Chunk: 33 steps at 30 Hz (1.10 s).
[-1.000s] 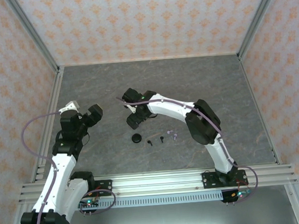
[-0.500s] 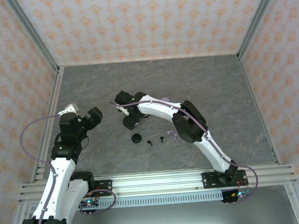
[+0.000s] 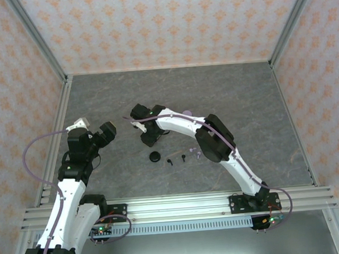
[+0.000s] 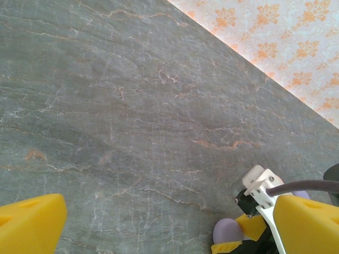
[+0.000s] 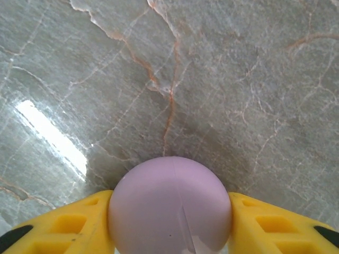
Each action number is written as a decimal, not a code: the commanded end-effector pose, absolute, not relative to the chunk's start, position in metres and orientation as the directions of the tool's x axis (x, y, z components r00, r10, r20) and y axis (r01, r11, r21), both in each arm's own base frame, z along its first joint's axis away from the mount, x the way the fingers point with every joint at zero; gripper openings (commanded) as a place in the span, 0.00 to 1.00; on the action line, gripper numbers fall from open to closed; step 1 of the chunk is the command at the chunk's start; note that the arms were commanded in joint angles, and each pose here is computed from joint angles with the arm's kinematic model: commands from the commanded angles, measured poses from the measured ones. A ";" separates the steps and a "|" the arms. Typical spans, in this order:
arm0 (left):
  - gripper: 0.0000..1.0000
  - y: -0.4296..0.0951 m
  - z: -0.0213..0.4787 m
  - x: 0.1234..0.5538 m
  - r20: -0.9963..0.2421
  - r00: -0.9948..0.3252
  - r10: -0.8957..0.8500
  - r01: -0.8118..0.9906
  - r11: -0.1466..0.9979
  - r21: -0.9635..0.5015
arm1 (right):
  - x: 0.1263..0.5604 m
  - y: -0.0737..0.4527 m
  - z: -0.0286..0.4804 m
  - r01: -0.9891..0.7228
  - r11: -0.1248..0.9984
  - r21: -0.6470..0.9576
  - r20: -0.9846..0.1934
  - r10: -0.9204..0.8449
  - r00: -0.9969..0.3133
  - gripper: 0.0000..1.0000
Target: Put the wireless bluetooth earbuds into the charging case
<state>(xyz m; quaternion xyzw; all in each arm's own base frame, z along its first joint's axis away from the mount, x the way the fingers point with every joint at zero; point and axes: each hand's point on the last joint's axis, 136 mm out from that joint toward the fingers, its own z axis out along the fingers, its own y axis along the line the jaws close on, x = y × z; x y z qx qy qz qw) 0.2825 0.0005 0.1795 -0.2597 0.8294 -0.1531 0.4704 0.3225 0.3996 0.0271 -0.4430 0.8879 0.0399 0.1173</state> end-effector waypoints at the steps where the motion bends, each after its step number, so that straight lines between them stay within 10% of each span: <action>1: 1.00 0.000 0.179 0.283 -0.694 -0.423 -0.583 -0.281 0.812 -0.511 | 0.320 0.385 0.043 -0.797 0.597 -0.090 -0.241 -0.789 -0.565 0.48; 18: 0.91 -0.102 0.274 0.298 -0.703 -0.545 -0.456 0.308 0.672 -0.674 | 0.301 0.341 0.228 -0.789 0.598 -0.144 -0.775 -0.564 -0.286 0.45; 33: 0.89 -0.215 0.328 0.283 -0.738 -0.640 -0.214 0.607 0.449 -0.656 | 0.270 0.302 0.295 -0.751 0.501 -0.430 -0.838 -0.532 0.125 0.45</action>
